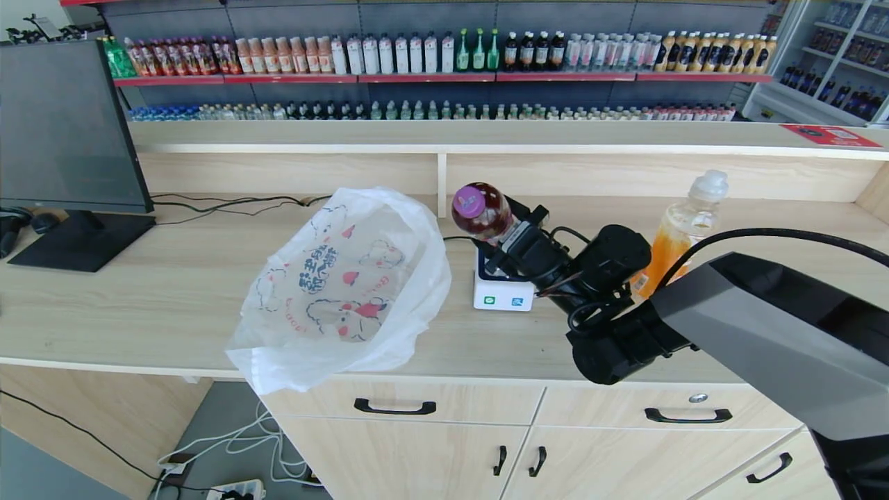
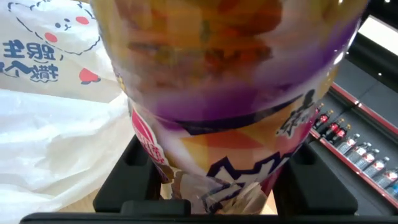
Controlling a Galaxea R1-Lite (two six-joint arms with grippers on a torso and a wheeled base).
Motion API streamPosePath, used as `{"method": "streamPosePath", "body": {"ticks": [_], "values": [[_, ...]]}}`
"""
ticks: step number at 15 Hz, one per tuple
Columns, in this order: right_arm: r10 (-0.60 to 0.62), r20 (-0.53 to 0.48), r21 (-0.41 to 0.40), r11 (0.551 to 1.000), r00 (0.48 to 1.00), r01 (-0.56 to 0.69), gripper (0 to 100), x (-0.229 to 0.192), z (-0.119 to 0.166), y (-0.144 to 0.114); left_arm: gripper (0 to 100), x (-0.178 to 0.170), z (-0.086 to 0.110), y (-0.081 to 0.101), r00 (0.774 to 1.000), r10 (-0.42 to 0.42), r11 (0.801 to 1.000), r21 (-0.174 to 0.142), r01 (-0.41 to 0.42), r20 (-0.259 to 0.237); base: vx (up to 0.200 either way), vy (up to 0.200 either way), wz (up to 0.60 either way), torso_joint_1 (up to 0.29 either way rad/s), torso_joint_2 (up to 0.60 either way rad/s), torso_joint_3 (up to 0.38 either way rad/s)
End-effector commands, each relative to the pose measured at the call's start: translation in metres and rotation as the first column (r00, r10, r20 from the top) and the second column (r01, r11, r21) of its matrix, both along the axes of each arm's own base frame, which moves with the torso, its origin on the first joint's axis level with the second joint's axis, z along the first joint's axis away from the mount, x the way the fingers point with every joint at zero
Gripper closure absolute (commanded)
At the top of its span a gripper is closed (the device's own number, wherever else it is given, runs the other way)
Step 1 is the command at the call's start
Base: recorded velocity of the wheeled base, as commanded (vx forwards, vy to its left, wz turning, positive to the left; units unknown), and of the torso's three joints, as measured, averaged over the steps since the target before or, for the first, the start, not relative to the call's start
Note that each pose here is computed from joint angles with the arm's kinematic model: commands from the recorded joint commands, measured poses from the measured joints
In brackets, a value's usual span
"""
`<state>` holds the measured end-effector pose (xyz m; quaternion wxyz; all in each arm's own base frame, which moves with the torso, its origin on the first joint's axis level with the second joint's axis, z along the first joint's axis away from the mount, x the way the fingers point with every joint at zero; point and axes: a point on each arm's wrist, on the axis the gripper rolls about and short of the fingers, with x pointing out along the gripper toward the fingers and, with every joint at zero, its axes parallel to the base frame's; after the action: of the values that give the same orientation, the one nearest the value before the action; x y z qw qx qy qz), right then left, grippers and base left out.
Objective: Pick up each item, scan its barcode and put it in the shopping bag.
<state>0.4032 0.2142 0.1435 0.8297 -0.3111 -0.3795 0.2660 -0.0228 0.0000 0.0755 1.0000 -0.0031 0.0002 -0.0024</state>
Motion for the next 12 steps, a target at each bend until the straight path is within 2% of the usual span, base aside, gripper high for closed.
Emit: {"method": "streamPosePath", "body": {"ticks": [1,6,12], "values": [[-0.013,-0.004,0.0,1.0,1.0,0.013,100,0.003,-0.002,-0.004,0,0.0,0.0,0.0,1.0,0.0,1.0,-0.001,0.0,-0.003,0.0,0.0,0.0,0.0,0.0,0.0],[-0.037,-0.011,0.003,0.999,0.999,0.037,100,0.008,-0.003,-0.014,0,0.0,0.0,0.0,1.0,0.0,1.0,-0.002,0.0,0.0,0.0,0.0,0.0,0.0,0.0,0.0],[-0.04,-0.016,0.002,0.999,0.999,0.04,100,0.009,-0.005,-0.015,0,0.0,0.0,0.0,1.0,0.0,1.0,-0.002,0.0,0.0,0.0,0.0,0.0,0.0,0.0,0.0]]}}
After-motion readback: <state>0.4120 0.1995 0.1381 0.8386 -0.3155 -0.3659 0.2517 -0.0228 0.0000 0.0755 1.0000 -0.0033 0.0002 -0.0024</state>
